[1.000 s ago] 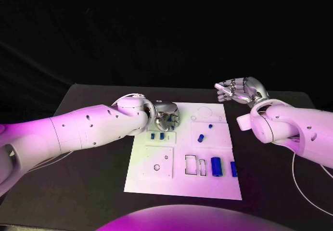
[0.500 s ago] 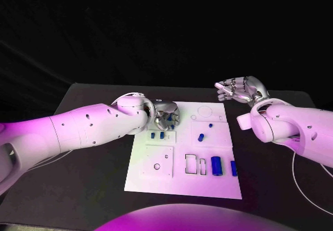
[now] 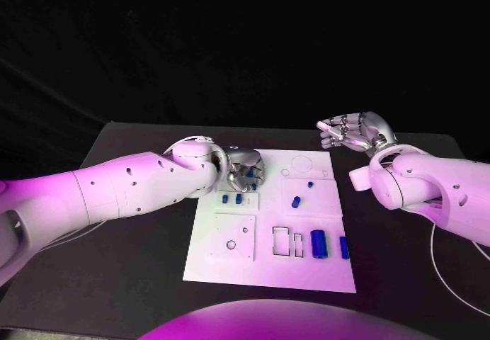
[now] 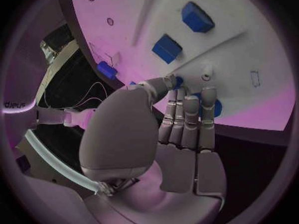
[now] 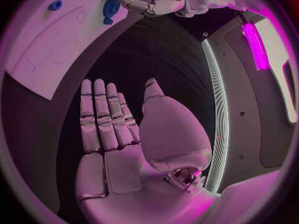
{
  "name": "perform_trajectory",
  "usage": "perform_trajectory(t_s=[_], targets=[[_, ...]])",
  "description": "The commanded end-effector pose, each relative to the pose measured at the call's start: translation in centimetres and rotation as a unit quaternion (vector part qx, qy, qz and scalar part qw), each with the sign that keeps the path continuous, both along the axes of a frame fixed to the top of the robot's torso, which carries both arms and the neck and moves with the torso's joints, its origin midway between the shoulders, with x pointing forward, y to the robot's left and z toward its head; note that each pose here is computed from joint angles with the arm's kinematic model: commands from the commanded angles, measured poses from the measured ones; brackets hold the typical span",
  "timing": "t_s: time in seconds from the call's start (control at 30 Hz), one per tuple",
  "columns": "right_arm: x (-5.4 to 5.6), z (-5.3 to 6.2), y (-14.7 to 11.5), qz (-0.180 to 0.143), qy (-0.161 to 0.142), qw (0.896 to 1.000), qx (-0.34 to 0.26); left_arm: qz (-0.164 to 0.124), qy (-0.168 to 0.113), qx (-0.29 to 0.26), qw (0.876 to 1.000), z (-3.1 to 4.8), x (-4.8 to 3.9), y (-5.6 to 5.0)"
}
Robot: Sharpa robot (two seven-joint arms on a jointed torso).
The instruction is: Assemble the parts on the task board
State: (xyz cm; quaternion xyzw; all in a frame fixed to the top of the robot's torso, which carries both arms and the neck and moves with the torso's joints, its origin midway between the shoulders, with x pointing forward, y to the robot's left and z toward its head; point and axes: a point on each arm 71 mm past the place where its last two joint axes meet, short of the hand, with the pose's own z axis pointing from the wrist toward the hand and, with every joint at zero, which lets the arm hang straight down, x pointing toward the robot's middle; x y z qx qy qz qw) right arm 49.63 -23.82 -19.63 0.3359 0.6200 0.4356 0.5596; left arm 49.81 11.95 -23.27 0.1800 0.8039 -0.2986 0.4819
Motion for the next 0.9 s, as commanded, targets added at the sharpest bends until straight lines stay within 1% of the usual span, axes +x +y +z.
perform_trajectory(t_s=[0.03, 0.6, 0.9], targets=[[-0.04, 0.01, 0.20, 0.011, -0.002, 1.000, -0.001, 0.007, 0.007, 0.026, 1.000, -0.79, -0.06, 0.50], [-0.03, 0.01, 0.21, 0.012, -0.002, 1.000, -0.001, 0.010, 0.004, 0.031, 0.999, -0.86, 0.04, 0.64], [-0.03, 0.02, 0.23, 0.012, -0.003, 1.000, -0.001, 0.007, -0.003, 0.017, 1.000, -0.65, 0.00, 0.48]])
